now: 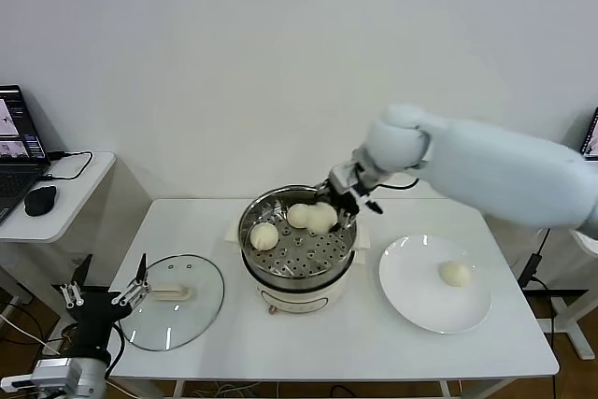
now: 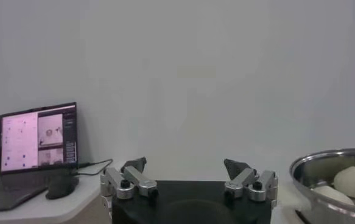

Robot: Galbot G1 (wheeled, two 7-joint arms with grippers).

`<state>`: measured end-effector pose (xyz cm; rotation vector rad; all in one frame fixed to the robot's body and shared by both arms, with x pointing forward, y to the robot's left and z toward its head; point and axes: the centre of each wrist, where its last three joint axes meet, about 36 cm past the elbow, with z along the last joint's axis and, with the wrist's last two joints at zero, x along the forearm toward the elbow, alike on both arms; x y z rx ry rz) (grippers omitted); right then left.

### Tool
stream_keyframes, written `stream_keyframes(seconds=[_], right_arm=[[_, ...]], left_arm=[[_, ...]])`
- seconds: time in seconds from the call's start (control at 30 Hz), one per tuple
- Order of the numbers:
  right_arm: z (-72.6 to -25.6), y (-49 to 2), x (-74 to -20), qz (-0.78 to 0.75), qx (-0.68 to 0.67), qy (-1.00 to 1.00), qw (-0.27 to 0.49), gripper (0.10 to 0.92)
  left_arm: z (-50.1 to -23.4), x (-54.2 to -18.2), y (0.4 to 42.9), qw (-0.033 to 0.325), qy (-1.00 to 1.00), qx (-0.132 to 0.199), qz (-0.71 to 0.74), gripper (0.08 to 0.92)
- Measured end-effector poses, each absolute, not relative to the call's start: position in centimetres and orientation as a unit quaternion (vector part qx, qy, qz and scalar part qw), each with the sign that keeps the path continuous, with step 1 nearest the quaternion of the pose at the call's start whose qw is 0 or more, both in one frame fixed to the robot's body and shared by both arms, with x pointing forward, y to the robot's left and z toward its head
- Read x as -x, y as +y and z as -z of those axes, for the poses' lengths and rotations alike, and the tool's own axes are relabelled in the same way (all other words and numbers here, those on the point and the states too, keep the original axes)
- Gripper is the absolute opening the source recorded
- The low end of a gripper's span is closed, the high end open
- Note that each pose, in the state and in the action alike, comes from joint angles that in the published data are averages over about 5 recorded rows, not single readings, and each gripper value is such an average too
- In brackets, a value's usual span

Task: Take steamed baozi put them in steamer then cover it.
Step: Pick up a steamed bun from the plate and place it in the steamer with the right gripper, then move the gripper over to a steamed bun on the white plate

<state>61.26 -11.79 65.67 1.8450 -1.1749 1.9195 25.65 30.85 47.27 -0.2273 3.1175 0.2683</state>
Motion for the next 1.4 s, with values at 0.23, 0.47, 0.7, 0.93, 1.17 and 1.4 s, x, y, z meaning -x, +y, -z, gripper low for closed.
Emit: stream_keyframes(seconds=[0.23,0.47,0.7,0.93,1.17,1.4], right_arm=[[-62.3,-8.4,-61.0,-0.679,-0.658,-0.318,0.071,0.653],[-59.9,-6.0,-60.4,-0.693,-0.674,-0.251,0.038,0.661],[-58.7,-5.6,-60.2,-0.700,-0.678,-0.224,0.022,0.704],[-60.4,-6.5,-60.8,-0.707,-0.667,-0.234,0.011,0.819],[-64.9,-10.4,-61.7,-0.709,-0.639,-0.295,0.031,0.823],[-68.1,-17.3,-61.8,-0.689,-0.598,-0.396,0.104,0.822]], left_arm=[[-47.5,-25.6,30.8,0.007,0.994,0.076,-0.083,0.823],[-47.5,-25.5,31.0,0.007,0.993,0.080,-0.082,0.823],[-47.4,-25.5,30.9,0.007,0.993,0.081,-0.080,0.823],[-47.5,-25.7,31.0,0.009,0.993,0.079,-0.082,0.823],[-47.5,-26.0,31.2,0.011,0.993,0.077,-0.088,0.823],[-47.7,-26.2,31.4,0.012,0.993,0.070,-0.094,0.823]])
